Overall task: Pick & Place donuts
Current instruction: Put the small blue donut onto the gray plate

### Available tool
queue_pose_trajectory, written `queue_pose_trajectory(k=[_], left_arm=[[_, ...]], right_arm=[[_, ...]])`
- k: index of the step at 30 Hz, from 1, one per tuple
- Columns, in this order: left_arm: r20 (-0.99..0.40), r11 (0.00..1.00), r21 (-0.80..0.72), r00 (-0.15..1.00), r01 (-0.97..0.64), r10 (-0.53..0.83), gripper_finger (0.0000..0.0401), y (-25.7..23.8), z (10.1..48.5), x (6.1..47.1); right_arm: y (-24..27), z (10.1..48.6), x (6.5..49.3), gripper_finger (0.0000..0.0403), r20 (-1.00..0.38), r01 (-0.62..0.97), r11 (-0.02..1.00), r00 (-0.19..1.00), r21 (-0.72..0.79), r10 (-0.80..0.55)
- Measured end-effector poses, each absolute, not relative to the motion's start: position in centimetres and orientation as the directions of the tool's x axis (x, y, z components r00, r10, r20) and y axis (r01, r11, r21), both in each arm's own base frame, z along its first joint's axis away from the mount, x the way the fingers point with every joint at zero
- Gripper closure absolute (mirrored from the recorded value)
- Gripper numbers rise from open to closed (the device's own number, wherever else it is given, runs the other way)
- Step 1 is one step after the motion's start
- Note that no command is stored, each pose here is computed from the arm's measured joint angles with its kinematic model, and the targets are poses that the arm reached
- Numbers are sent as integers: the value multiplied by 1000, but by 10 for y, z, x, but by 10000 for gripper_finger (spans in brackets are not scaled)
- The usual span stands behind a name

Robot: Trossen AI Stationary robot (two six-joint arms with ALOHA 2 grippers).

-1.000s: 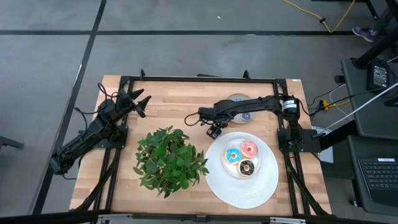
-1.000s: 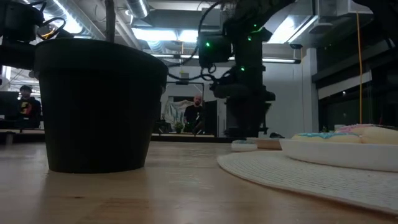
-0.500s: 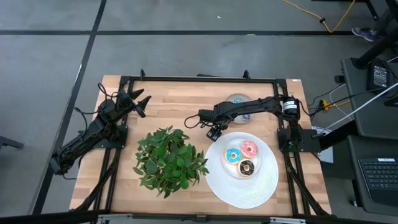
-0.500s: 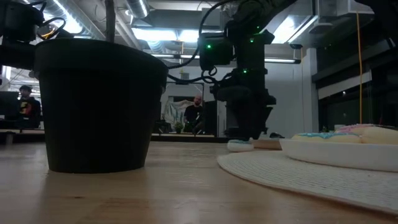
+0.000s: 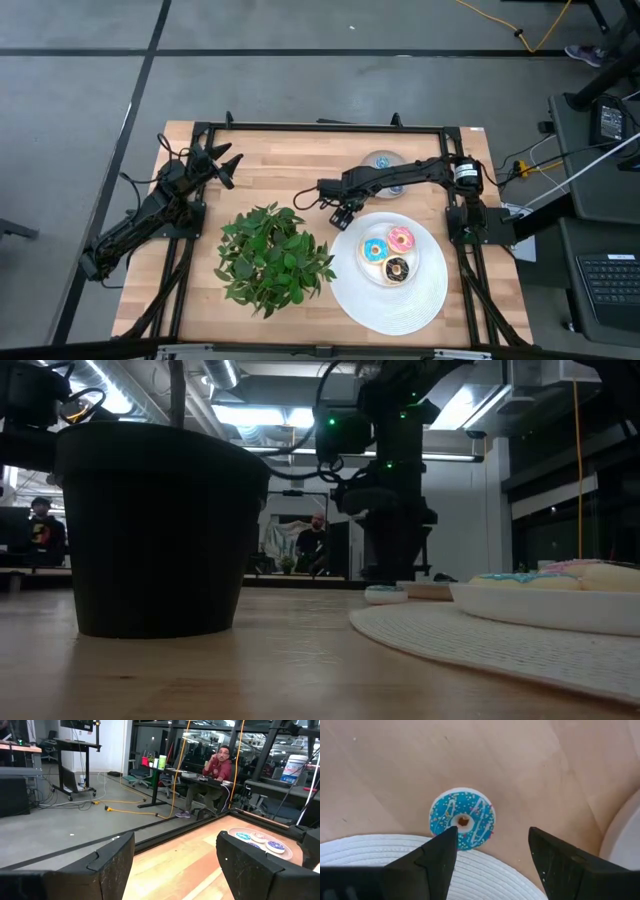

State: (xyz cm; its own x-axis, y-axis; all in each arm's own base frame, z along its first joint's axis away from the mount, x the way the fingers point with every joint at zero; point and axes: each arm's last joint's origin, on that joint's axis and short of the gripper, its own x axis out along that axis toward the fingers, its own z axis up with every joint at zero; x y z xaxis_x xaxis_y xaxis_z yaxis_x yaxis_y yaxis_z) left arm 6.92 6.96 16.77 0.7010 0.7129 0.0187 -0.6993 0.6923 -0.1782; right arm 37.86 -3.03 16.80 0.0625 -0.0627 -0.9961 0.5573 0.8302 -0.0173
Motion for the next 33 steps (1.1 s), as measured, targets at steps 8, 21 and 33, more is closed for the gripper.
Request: queue_pose_trajectory(k=[8,21,33], left_arm=[[19,692,-178,701,-699,713,131,70,168,69],[19,692,-178,701,-699,713,131,70,168,69],[18,692,-178,701,-699,713,131,70,168,69]], right_arm=[[-28,158,375,159,-996,554,832,58,-20,-63],[-29,153,376,181,-994,533,846,93,-6,-66],[-28,153,376,295,-994,532,847,93,0,-59]])
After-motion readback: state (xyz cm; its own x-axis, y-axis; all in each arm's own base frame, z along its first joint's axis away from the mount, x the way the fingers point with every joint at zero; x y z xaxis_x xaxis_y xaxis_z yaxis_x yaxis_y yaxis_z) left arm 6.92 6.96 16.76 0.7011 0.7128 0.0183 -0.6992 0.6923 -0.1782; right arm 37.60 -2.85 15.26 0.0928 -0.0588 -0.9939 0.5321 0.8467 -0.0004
